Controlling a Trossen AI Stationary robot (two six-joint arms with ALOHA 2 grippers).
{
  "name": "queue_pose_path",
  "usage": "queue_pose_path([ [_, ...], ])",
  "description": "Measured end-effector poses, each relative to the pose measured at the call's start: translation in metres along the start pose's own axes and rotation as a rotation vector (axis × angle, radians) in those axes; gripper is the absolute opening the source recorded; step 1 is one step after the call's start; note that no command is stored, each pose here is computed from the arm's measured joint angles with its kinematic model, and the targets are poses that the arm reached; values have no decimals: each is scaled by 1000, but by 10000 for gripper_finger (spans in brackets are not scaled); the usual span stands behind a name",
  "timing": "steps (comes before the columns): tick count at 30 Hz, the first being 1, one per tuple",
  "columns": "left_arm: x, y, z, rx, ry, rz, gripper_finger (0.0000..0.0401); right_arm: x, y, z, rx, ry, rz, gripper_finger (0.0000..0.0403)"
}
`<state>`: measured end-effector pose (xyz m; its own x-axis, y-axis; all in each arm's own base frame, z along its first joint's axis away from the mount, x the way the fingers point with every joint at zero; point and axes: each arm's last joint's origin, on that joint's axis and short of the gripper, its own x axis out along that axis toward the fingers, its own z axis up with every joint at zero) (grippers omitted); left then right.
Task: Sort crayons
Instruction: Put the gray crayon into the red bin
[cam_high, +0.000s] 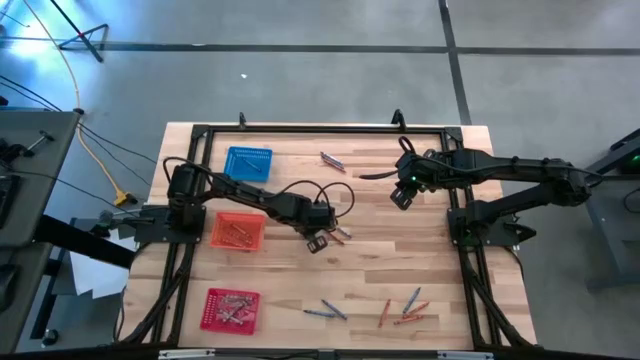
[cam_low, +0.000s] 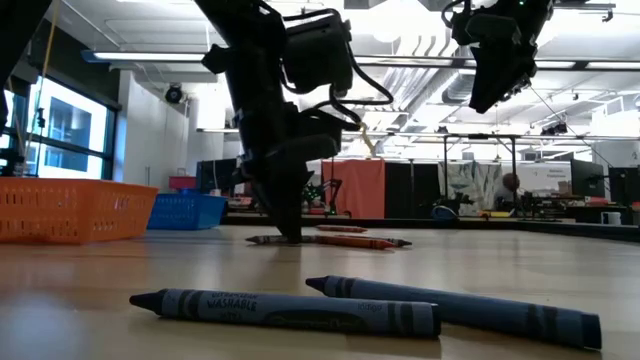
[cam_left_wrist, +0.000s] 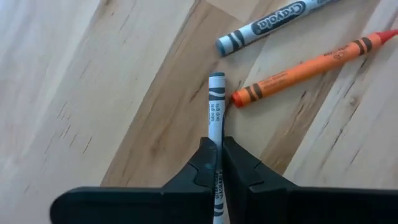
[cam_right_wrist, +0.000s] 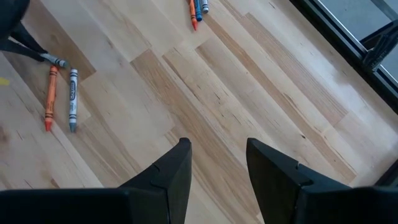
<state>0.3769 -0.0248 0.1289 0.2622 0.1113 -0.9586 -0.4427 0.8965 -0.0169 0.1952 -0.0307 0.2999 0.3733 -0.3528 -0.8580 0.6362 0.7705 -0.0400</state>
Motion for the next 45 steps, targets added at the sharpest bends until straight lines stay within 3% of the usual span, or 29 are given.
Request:
queue_pose_path([
  [5, -16, -12, 5, 63, -10, -27, 0, 0, 0, 0, 21, 0, 0, 149],
  [14, -93, -41, -3, 140, -121, -99, 0, 0, 1, 1, 32, -7, 12, 149],
  [21, -155, -63, -57, 16, -114, -92, 0, 0, 2, 3, 40, -23, 22, 149],
  [27, -188, -78, -126, -183, 21, -19, 0, 0, 4, 6, 53, -58, 41, 149],
  [30, -195, -85, -157, -278, 83, 31, 0, -1, 5, 10, 64, -93, 61, 149],
  [37, -191, -97, -210, -360, 164, 71, 0, -2, 9, 16, 91, -158, 98, 149],
  [42, -179, -101, -233, -359, 176, 43, 0, -2, 9, 17, 146, -163, 106, 149],
  [45, -170, -107, -240, -359, 195, -33, 0, -2, 9, 17, 172, -162, 108, 149],
])
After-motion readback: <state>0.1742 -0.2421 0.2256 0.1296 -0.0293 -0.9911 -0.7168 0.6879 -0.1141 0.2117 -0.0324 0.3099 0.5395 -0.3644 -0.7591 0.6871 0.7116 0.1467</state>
